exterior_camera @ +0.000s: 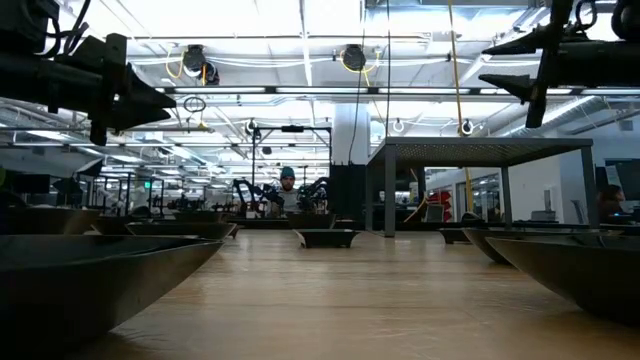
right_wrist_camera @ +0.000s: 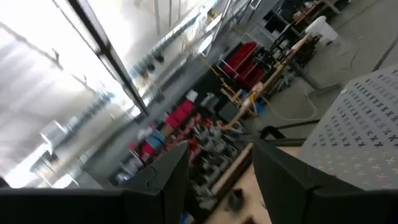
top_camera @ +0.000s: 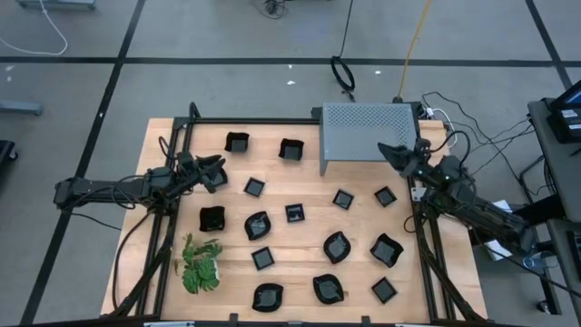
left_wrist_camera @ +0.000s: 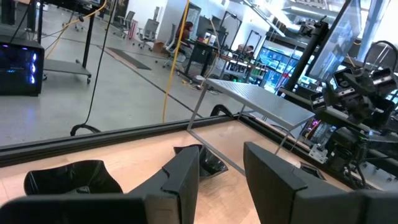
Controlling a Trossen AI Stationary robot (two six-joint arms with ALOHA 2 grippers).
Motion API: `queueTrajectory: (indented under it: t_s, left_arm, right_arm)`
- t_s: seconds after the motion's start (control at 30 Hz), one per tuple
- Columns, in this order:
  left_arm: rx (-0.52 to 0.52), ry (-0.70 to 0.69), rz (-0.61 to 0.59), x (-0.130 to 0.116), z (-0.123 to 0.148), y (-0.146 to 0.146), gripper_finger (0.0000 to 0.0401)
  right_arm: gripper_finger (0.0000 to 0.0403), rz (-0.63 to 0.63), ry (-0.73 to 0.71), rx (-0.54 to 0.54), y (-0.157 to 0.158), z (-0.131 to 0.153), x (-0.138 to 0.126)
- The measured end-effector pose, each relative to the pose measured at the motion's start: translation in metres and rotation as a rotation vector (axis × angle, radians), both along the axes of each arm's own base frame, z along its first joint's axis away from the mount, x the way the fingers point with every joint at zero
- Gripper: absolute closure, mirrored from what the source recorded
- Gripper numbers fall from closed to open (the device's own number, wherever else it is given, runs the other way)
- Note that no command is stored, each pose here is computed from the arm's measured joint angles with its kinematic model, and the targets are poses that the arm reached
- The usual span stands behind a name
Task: Pick & Place Mini shaped plates
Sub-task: Put the black square plate on the shelf
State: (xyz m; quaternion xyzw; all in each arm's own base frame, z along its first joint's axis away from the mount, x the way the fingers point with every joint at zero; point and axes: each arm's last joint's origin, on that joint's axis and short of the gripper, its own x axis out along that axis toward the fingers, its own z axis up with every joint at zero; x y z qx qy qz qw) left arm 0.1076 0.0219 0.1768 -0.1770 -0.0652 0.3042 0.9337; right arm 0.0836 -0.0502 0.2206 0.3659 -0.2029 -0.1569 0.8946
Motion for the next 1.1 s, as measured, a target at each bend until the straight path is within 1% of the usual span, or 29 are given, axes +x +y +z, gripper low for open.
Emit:
queueTrajectory:
  t_s: [0.13,0.23,0.37,0.47,0.57,0.73,0.83,0.93,1.0,1.1]
  left_arm:
    - [0.000,0.000,0.000,0.000,0.000,0.000,0.0272]
    - [0.000,0.000,0.000,0.000,0.000,0.000,0.0272]
    - [0.000,0.000,0.000,0.000,0.000,0.000,0.0272]
    - [0.000,0.000,0.000,0.000,0.000,0.000,0.0272]
    - [0.000,0.000,0.000,0.000,0.000,0.000,0.0272]
    - [0.000,0.000,0.000,0.000,0.000,0.000,0.0272]
    - [0.000,0.000,0.000,0.000,0.000,0.000,0.0272]
    - [0.000,-0.001,0.000,0.000,0.000,0.000,0.0272]
    - [0.000,-0.001,0.000,0.000,0.000,0.000,0.0272]
    - [0.000,0.000,0.000,0.000,0.000,0.000,0.0272]
  right_arm:
    - [0.0238,-0.007,0.097,-0.107,-0.002,-0.003,0.005]
    - [0.0238,0.027,0.165,-0.177,-0.003,-0.006,0.009]
    - [0.0238,0.099,0.219,-0.214,-0.004,-0.007,0.014]
    - [0.0238,0.117,0.250,-0.260,-0.005,0.001,0.016]
    - [0.0238,0.114,0.298,-0.280,-0.007,0.014,0.019]
    - [0.0238,0.117,0.460,-0.362,-0.009,0.046,0.023]
    - [0.0238,0.128,0.600,-0.337,-0.011,0.060,0.025]
    - [0.0238,0.188,0.769,-0.283,-0.011,0.064,0.025]
    - [0.0239,0.243,0.875,-0.194,-0.010,0.059,0.024]
    - [0.0239,0.350,1.023,-0.013,-0.004,0.042,0.020]
